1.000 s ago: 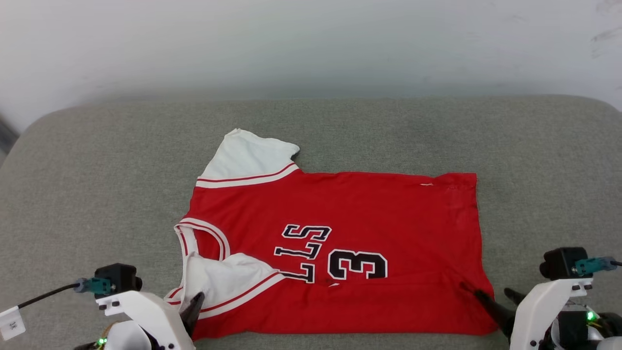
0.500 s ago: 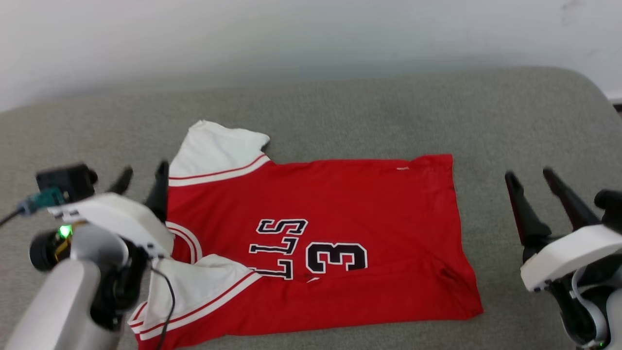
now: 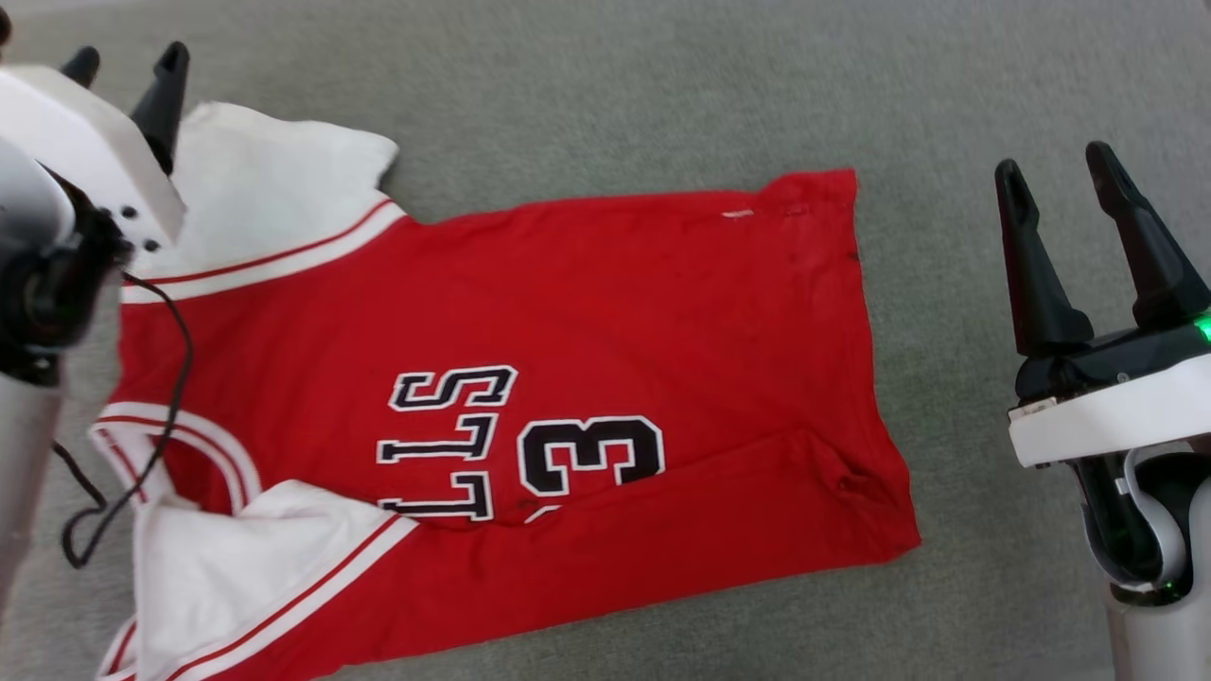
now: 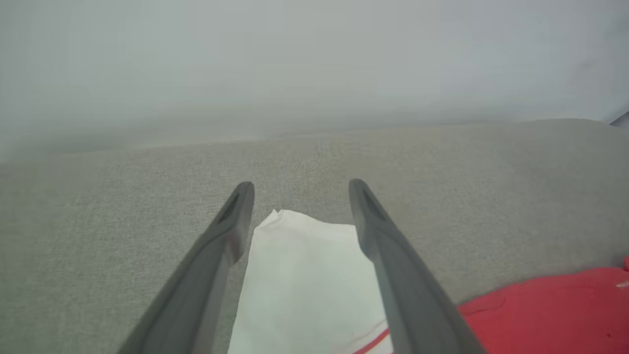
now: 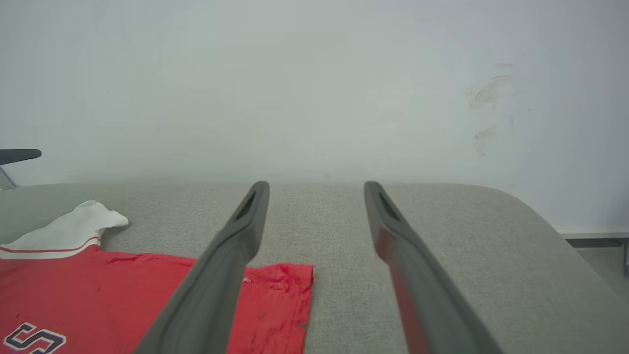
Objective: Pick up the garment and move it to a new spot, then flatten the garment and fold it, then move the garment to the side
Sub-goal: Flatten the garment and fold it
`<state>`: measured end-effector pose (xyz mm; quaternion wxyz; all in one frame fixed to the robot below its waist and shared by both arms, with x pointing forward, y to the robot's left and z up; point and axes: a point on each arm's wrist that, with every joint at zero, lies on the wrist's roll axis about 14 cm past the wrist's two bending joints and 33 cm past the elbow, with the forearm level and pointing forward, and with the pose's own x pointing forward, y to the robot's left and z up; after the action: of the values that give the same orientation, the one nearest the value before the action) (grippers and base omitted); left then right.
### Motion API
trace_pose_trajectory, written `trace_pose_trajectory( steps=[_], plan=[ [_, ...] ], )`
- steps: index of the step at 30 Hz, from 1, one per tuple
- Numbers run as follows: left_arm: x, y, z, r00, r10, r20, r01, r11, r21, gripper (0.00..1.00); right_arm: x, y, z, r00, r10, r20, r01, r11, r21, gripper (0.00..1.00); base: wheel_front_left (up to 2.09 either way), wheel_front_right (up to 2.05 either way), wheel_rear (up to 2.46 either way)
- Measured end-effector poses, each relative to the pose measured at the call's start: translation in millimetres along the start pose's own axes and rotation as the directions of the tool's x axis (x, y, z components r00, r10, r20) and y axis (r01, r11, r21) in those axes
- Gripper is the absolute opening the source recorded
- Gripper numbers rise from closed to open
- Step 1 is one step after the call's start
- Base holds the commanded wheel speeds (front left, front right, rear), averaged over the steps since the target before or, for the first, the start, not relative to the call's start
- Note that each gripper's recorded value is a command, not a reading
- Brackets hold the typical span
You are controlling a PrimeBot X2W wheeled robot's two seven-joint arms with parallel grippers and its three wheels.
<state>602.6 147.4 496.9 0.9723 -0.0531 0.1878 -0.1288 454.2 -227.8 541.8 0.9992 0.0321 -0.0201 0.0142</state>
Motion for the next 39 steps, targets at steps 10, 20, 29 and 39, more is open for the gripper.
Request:
trace_pose_trajectory(
  steps=[10,20,29,39],
  plan=[
    [61,22,-82,0.900,-0.001,-0.436,0.026,0.998,0.051,1.00,-1,-21,-54,0.990,-0.072,-0.125,0.075,0.997,0.016,1.00,0.00,0.00,0.00],
    [77,32,-127,0.760,0.022,-0.649,-0.047,0.999,-0.022,0.47,-9,-35,-85,0.972,-0.115,-0.207,0.127,0.991,0.043,1.00,0.00,0.00,0.00],
    [69,26,-124,0.781,0.020,-0.624,-0.081,0.994,-0.070,0.00,-7,-39,-89,0.960,-0.093,-0.265,0.121,0.988,0.092,1.00,0.00,0.00,0.00],
    [45,9,-81,0.883,-0.005,-0.469,-0.021,0.999,-0.050,0.00,10,-35,-124,0.845,0.024,-0.535,0.084,0.981,0.177,1.00,0.00,0.00,0.00]
  ],
)
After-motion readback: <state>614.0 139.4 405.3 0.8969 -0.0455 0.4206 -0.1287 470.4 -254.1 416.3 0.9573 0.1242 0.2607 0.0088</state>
